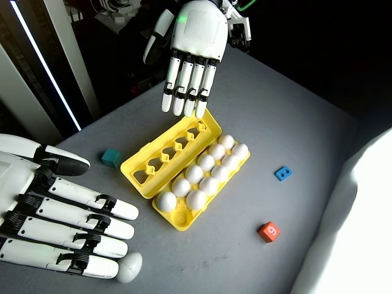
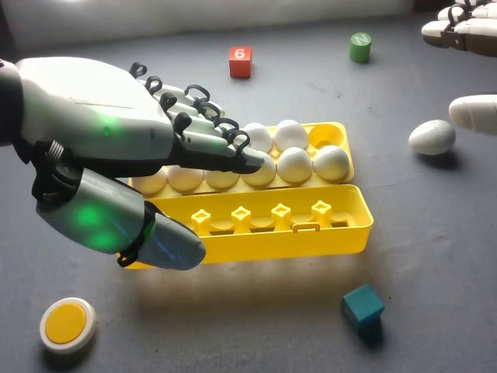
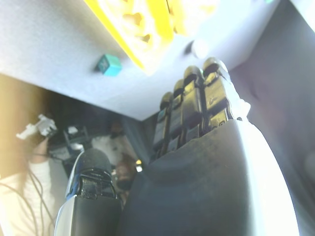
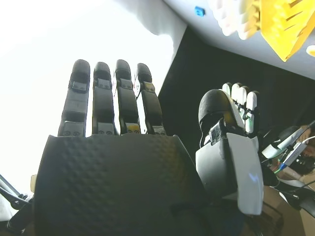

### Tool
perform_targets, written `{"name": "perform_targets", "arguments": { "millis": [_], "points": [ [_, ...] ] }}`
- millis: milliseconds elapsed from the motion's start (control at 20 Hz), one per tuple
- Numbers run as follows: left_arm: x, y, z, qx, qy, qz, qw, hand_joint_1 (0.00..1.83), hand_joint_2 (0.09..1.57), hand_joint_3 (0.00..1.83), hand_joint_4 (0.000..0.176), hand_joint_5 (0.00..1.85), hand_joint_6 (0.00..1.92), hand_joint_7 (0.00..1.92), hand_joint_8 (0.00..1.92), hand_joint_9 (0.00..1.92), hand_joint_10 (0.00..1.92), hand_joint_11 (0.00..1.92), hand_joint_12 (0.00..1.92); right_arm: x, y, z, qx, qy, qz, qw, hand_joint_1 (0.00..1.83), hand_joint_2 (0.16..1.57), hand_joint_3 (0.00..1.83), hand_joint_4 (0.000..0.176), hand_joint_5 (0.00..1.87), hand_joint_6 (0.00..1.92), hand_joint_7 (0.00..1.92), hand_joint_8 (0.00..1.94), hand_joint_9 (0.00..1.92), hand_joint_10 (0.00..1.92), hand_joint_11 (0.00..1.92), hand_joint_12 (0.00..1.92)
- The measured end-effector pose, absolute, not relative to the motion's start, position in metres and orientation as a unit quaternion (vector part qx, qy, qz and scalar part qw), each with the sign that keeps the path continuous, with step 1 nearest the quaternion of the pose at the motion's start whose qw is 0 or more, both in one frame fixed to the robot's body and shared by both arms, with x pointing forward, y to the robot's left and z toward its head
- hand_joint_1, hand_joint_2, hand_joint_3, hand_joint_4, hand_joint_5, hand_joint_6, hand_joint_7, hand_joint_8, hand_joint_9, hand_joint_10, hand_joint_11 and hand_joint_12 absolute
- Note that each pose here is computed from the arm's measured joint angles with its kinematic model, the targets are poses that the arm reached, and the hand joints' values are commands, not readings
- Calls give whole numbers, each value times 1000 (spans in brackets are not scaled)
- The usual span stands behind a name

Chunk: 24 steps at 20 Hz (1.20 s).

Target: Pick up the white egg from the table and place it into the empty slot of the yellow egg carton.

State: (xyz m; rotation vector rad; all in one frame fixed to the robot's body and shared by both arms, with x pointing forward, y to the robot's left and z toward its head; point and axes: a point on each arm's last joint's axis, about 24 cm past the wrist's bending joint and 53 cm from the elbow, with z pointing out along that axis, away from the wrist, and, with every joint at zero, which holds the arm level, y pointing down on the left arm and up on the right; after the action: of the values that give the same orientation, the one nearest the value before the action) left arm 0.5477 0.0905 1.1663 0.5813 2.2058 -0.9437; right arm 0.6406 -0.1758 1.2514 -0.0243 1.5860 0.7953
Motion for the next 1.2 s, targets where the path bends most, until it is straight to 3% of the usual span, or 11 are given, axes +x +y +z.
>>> {"name": "perform_targets", "arguments": {
  "millis": [150,200,500,750,850,1050,1150,1200],
  "points": [
    [548,91,1167,221,843,-361,332,0,1139,24,0,74,2,92,1,64,1,0,122,641,-175,1251,-11,693,348,631,0,1125,25,0,7,1,4,0,0,0,0,0],
    [549,91,1167,221,843,-361,332,0,1139,11,0,86,1,105,0,82,2,0,181,641,-175,1252,-11,692,348,632,22,1131,23,0,1,0,0,0,0,0,0,0],
    [549,91,1167,221,843,-361,333,0,1127,0,0,18,2,36,3,36,6,14,74,641,-174,1250,-13,693,347,631,53,1149,15,0,44,12,43,11,0,0,0,0],
    [552,93,1166,216,844,-358,335,0,1133,0,0,39,6,63,5,63,5,0,184,662,-174,1234,-4,706,340,621,68,1150,8,0,28,3,29,2,0,0,0,0],
    [554,95,1165,214,845,-356,337,0,1128,0,0,47,2,59,4,52,2,0,110,671,-174,1230,-4,706,333,624,61,1150,6,0,11,0,4,0,0,0,0,0],
    [553,99,1160,214,849,-351,332,0,1119,0,0,18,0,31,0,21,0,0,39,683,-174,1225,-8,706,320,631,108,1117,0,0,33,7,20,7,0,0,0,0],
    [555,100,1161,211,849,-351,334,0,1121,0,0,14,0,34,2,23,1,2,42,688,-177,1224,-2,707,318,632,77,1036,0,0,20,1,0,0,0,0,0,0],
    [555,100,1161,212,849,-350,335,0,1119,0,0,6,0,34,1,21,0,0,43,692,-179,1223,-2,706,315,635,127,962,0,9,23,2,0,0,0,0,0,0]
  ]
}}
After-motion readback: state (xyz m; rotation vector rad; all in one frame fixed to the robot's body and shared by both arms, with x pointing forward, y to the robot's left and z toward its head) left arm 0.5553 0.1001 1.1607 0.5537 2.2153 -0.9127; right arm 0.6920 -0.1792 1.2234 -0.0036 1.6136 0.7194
